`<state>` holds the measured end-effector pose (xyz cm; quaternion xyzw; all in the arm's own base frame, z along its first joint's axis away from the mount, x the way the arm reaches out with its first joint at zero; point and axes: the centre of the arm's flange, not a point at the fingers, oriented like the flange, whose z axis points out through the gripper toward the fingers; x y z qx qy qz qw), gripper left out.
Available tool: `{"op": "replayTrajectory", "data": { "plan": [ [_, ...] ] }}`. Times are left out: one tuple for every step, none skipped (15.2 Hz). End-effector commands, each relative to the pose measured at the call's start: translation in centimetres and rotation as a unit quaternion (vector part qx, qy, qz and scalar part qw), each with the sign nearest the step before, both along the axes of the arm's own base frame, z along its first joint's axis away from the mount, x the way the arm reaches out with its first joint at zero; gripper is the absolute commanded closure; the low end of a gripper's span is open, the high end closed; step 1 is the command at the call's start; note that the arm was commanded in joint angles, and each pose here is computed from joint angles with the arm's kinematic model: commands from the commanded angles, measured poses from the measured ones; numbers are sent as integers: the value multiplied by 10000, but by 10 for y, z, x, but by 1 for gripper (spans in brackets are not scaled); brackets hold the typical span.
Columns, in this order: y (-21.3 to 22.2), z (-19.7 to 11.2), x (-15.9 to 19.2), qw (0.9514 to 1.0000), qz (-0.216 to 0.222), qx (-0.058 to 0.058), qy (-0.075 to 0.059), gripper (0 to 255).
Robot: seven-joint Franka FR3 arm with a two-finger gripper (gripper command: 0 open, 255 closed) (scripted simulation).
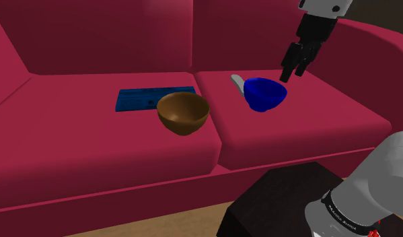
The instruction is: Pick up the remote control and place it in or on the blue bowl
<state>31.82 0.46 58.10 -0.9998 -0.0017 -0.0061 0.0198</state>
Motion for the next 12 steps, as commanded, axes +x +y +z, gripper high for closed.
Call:
{"op": "replayTrajectory", "data": {
  "plan": [
    [0, 0, 0, 10000, 0, 0, 0, 0],
    [-4, -6, 11, 10000, -66, -4, 3, 0],
    [-8, -11, 22, 9999, -133, -8, 6, 0],
    [-13, -17, 33, 9998, -199, -12, 9, 0],
    [-17, -22, 44, 9996, -265, -16, 12, 0],
    [-22, -28, 55, 9994, -332, -19, 15, 0],
    [-27, -34, 66, 9992, -398, -23, 17, 0],
    [-32, -39, 77, 9989, -465, -27, 20, 0],
    [-37, -45, 88, 9986, -531, -31, 23, 0],
    [-43, -51, 98, 9982, -597, -35, 26, 0],
    [-48, -56, 109, 9978, -663, -39, 29, 0],
    [-54, -62, 119, 9973, -730, -43, 32, 0]
  ]
}}
